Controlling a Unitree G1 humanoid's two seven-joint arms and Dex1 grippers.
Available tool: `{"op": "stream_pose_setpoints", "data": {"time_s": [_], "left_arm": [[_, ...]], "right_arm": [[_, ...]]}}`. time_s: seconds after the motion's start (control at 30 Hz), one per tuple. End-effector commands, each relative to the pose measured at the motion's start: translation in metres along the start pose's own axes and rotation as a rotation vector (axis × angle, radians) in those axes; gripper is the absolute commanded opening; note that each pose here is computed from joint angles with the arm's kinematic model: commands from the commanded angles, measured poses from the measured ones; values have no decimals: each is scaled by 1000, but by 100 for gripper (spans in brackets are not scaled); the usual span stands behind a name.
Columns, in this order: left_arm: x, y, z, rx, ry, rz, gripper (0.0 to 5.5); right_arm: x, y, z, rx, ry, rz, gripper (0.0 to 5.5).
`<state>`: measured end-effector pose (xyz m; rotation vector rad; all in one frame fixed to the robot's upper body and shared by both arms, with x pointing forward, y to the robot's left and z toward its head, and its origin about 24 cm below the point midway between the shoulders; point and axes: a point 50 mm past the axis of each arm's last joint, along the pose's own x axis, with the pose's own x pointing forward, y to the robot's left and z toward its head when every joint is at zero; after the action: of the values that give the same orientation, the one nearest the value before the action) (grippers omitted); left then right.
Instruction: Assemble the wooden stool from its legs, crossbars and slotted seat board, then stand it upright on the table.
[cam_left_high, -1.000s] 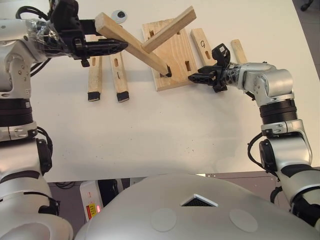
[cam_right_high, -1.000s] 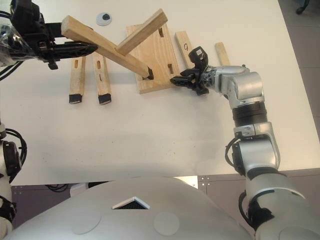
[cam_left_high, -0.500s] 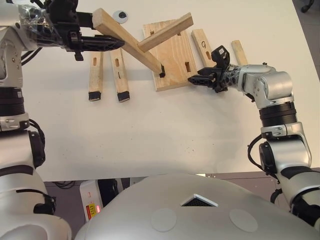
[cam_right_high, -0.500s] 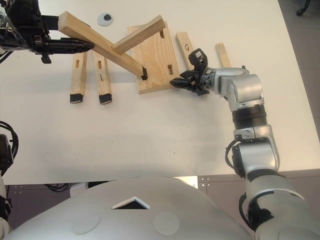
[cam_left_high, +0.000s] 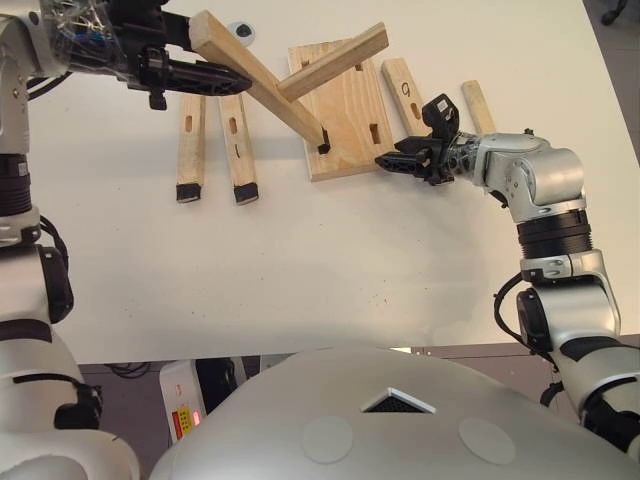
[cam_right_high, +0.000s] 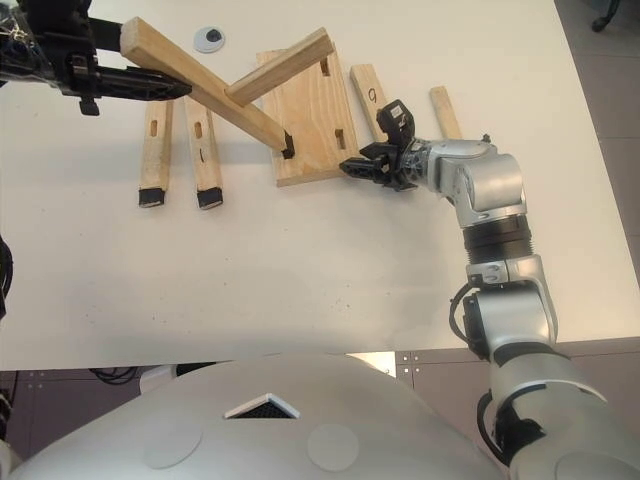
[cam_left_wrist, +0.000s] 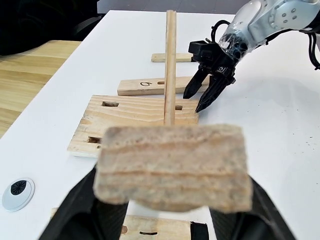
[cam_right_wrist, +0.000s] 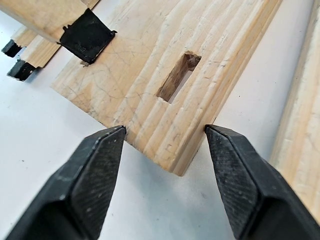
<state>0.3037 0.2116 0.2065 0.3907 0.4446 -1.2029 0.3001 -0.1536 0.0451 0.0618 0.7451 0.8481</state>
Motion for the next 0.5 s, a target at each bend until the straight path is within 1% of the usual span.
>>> {"op": "stream_pose_setpoints", "data": {"time_s": [0.03,0.3,0.5], "left_arm": [[0,-2,-11,-70,26,35,200],[-9,0,-2,-52,-17,39,200],[-14,2,1,13,0,50,200]], "right_arm": [[11,7,-15,44,46,28,291],[13,8,-18,48,48,26,291],[13,9,-20,57,45,26,291]]}}
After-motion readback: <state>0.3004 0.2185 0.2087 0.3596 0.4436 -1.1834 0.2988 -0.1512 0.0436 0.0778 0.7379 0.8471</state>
